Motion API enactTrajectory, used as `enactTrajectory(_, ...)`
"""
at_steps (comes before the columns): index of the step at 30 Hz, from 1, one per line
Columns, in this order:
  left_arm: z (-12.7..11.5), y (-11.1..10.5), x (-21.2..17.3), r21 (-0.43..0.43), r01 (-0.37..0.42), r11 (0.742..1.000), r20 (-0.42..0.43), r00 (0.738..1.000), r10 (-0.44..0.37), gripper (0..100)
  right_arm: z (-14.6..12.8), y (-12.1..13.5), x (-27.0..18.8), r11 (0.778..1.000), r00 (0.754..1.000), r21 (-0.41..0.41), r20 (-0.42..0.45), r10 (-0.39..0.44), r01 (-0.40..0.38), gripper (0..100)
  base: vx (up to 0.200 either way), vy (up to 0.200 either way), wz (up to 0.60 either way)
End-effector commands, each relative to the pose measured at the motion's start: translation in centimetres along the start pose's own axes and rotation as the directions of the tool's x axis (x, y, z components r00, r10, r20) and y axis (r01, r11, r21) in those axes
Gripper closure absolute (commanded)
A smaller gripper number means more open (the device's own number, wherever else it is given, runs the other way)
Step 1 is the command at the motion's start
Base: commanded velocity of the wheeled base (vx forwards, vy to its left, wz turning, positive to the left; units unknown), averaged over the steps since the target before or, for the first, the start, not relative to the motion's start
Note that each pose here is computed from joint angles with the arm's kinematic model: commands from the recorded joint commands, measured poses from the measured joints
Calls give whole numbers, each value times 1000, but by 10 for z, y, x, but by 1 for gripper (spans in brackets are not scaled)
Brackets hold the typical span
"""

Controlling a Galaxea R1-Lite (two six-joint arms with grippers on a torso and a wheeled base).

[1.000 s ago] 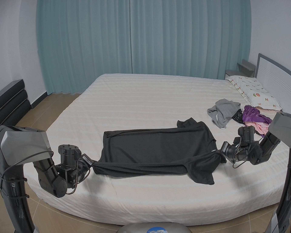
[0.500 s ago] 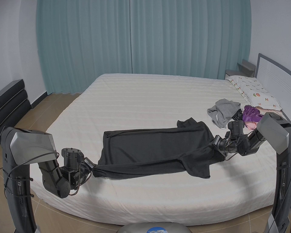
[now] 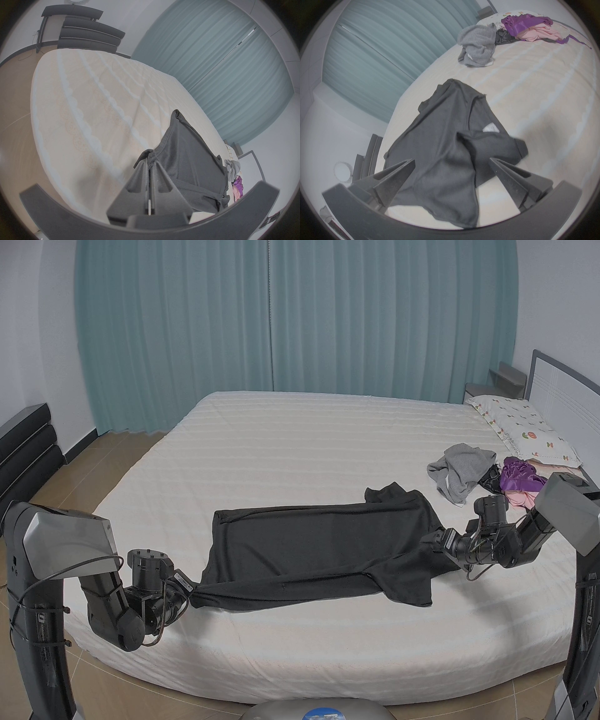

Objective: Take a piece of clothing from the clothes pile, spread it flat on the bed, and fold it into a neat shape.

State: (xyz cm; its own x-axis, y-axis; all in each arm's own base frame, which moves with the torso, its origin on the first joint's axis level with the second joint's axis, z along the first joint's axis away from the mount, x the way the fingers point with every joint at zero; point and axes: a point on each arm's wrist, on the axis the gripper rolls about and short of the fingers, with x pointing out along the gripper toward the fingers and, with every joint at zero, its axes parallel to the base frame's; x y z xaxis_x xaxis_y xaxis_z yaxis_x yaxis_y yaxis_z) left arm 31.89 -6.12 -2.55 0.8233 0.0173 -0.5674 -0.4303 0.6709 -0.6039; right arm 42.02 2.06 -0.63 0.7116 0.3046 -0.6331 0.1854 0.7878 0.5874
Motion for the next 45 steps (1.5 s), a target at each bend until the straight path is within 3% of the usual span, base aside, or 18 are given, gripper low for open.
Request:
enactTrajectory(1,-1,2,-4,2,-8,1000,-9,1000,8,100,-24,-1,-29,998,996,-65,-85,-4,-2,0,0,0,0)
enactTrajectory(12,-3,7,-12,3,-25,1000,-22,999,25,100,-56,-5,-19,994,982,-106,-183,-43,24,0,0,0,0)
enactTrajectory(23,-4,7,-12,4,-25,1000,-24,999,25,100,-61,8,-3,990,980,-143,-193,-39,11,0,0,0,0)
enactTrajectory(29,-3,6,-13,3,-21,1000,-21,1000,22,100,-61,11,3,989,970,-141,-235,-67,34,0,0,0,0)
enactTrajectory(36,-3,6,-13,4,-21,1000,-21,1000,22,100,-65,14,9,985,970,-161,-223,-101,65,0,0,0,0)
enactTrajectory(37,-3,6,-13,4,-21,1000,-21,1000,22,100,-65,14,9,985,970,-161,-222,-100,64,100,0,0,0)
enactTrajectory(45,-3,5,-13,7,-21,1000,-22,1000,21,100,-56,13,-11,987,974,-143,-201,-101,73,100,0,0,0)
